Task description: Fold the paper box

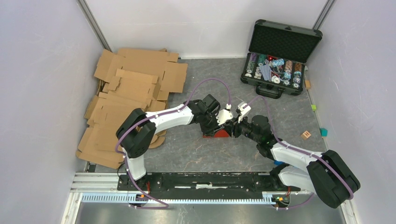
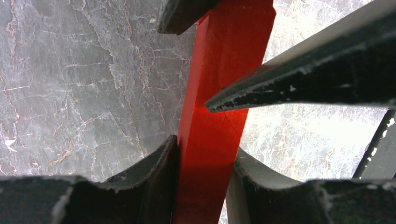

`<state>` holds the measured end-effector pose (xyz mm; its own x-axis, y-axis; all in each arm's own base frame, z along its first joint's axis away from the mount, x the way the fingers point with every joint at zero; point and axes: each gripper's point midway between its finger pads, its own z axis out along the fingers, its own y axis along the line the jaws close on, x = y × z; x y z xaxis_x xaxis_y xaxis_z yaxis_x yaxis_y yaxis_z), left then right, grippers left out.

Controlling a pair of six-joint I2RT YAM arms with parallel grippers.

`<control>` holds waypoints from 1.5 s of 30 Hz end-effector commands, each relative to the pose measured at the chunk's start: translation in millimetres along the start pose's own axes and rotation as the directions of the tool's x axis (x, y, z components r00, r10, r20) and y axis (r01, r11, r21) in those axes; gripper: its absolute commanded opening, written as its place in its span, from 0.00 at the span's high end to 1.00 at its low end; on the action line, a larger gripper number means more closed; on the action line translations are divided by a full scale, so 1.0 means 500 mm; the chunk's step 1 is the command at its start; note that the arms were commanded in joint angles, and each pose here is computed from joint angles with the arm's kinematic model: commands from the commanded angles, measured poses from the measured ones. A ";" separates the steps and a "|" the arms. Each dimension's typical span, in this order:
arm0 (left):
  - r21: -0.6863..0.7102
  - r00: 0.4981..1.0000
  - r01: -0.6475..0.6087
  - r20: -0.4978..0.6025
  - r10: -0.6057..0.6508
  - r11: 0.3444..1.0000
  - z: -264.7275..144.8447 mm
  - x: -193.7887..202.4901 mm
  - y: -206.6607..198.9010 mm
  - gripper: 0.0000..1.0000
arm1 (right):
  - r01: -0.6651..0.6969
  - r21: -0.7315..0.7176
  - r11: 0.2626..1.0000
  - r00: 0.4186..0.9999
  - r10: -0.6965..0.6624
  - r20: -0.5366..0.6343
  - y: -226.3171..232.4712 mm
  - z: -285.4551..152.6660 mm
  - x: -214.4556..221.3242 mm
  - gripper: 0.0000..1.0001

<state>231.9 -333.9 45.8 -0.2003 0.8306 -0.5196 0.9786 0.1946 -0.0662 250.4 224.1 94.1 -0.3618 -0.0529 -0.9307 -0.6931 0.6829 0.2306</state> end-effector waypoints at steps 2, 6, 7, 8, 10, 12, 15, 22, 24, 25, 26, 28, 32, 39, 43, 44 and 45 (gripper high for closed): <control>0.037 0.999 -0.038 0.010 0.038 0.999 0.020 -0.016 -0.027 0.64 | 0.002 0.017 1.000 0.999 -0.001 -0.049 -0.004 -0.005 0.024 0.56; 0.030 1.000 -0.020 -0.005 0.021 0.999 0.015 -0.008 -0.028 0.68 | 0.022 0.063 0.998 0.999 -0.020 -0.036 -0.018 -0.012 0.007 0.47; 0.029 1.000 -0.014 -0.004 0.014 0.999 0.014 -0.007 -0.029 0.68 | 0.027 0.073 0.997 0.999 -0.025 -0.021 -0.020 -0.017 0.000 0.47; 0.034 1.000 -0.008 -0.009 0.008 0.999 0.015 -0.003 -0.033 0.68 | 0.029 0.085 0.996 1.000 -0.029 -0.009 -0.023 -0.021 -0.005 0.47; 0.037 1.000 0.009 -0.016 -0.009 0.999 0.016 0.004 -0.038 0.69 | 0.044 0.107 0.993 0.999 -0.046 0.018 -0.028 -0.033 -0.021 0.47; 0.041 0.999 0.024 -0.027 -0.023 0.999 0.019 0.014 -0.043 0.69 | 0.071 0.120 0.990 0.997 -0.076 0.033 -0.031 -0.044 -0.032 0.46; 0.033 0.998 0.041 -0.050 -0.040 0.999 0.021 0.033 -0.046 0.68 | 0.115 0.135 0.984 0.991 -0.124 0.057 -0.033 -0.065 -0.038 0.46; 0.004 0.993 0.102 -0.065 -0.101 0.995 0.012 0.049 -0.050 0.67 | 0.180 0.235 0.955 0.978 -0.199 0.058 -0.067 -0.113 0.001 0.47; -0.017 0.990 0.122 -0.064 -0.123 0.992 0.009 0.047 -0.046 0.70 | 0.196 0.264 0.944 0.973 -0.220 0.064 -0.079 -0.122 0.012 0.47; -0.023 0.989 0.133 -0.058 -0.134 0.991 0.009 0.044 -0.045 0.73 | 0.194 0.280 0.940 0.972 -0.224 0.077 -0.084 -0.125 0.012 0.48; -0.022 0.989 0.136 -0.054 -0.137 0.990 0.008 0.042 -0.045 0.75 | 0.194 0.282 0.940 0.970 -0.227 0.090 -0.084 -0.126 0.013 0.49; -0.024 0.989 0.137 -0.052 -0.138 0.990 0.009 0.038 -0.046 0.77 | 0.191 0.317 0.929 0.964 -0.238 0.118 -0.095 -0.130 0.003 0.51; -0.035 0.989 0.129 -0.065 -0.132 0.991 0.010 0.043 -0.045 0.81 | 0.267 0.306 0.914 0.946 -0.310 0.100 -0.095 -0.122 -0.001 0.51; -0.050 0.987 0.128 -0.090 -0.132 0.990 0.027 0.058 -0.041 0.87 | 0.337 0.272 0.902 0.928 -0.367 0.067 -0.091 -0.102 -0.013 0.50; -0.025 0.989 0.128 -0.071 -0.129 0.992 0.022 0.046 -0.048 0.88 | 0.408 0.263 0.874 0.895 -0.440 0.073 -0.089 -0.101 -0.017 0.51; -0.016 0.990 0.128 -0.064 -0.129 0.992 0.020 0.043 -0.052 0.88 | 0.431 0.251 0.866 0.883 -0.463 0.081 -0.085 -0.101 -0.015 0.51; -0.011 0.990 0.125 -0.056 -0.126 0.992 0.019 0.040 -0.054 0.88 | 0.455 0.254 0.853 0.867 -0.490 0.092 -0.085 -0.102 -0.017 0.52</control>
<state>220.9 -339.7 44.3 -0.2759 0.8060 -0.5237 0.9561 0.2859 -0.0638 245.6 151.9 83.0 -0.0860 -0.2951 -0.9516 -0.5906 0.7843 -0.1898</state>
